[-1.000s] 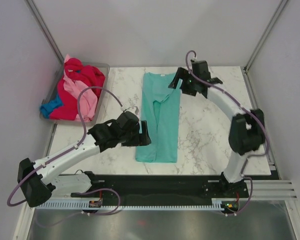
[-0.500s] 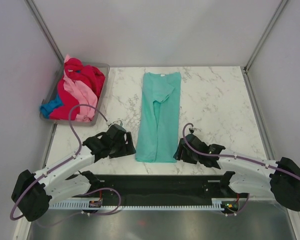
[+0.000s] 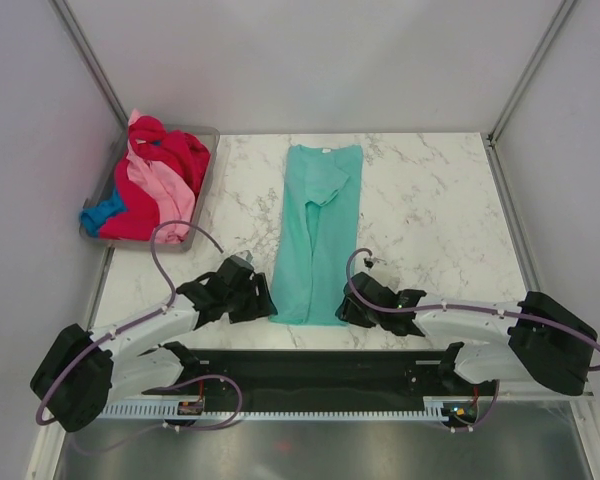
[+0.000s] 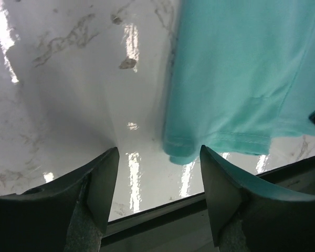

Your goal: Fold and stack the t-shirts

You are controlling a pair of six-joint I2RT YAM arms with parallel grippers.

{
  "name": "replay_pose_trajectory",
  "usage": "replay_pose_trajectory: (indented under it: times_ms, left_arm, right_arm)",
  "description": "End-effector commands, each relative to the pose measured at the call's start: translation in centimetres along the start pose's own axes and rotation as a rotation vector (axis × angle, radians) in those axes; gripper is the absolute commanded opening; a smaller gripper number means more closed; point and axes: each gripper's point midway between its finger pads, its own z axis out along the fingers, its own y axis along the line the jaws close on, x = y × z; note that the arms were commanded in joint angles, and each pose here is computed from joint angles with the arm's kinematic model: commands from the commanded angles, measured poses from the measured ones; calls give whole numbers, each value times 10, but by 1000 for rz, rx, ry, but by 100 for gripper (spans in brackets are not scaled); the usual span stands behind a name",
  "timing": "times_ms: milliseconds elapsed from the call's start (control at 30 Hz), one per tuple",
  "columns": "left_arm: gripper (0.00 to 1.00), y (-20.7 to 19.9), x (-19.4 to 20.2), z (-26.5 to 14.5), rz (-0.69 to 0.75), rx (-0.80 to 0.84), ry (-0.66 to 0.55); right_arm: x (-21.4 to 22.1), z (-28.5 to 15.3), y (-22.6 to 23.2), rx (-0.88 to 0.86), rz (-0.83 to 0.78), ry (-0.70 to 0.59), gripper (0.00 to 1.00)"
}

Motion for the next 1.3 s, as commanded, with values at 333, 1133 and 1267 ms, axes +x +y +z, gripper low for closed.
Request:
replay_pose_trajectory:
  times_ms: [333,1133,1267]
  left_arm:
    - [46,-10,14,10,0,116,30]
    - [2,-91,-36,-111,105,209,-99]
    - [3,-99,-72,-110,153,139,-135]
  right_arm:
    - [26,-2,-34,113,-3,23,30]
    - [-28,-90,20,19,-71,-175,0]
    - [-83,-91,28,63,-46,-235,0]
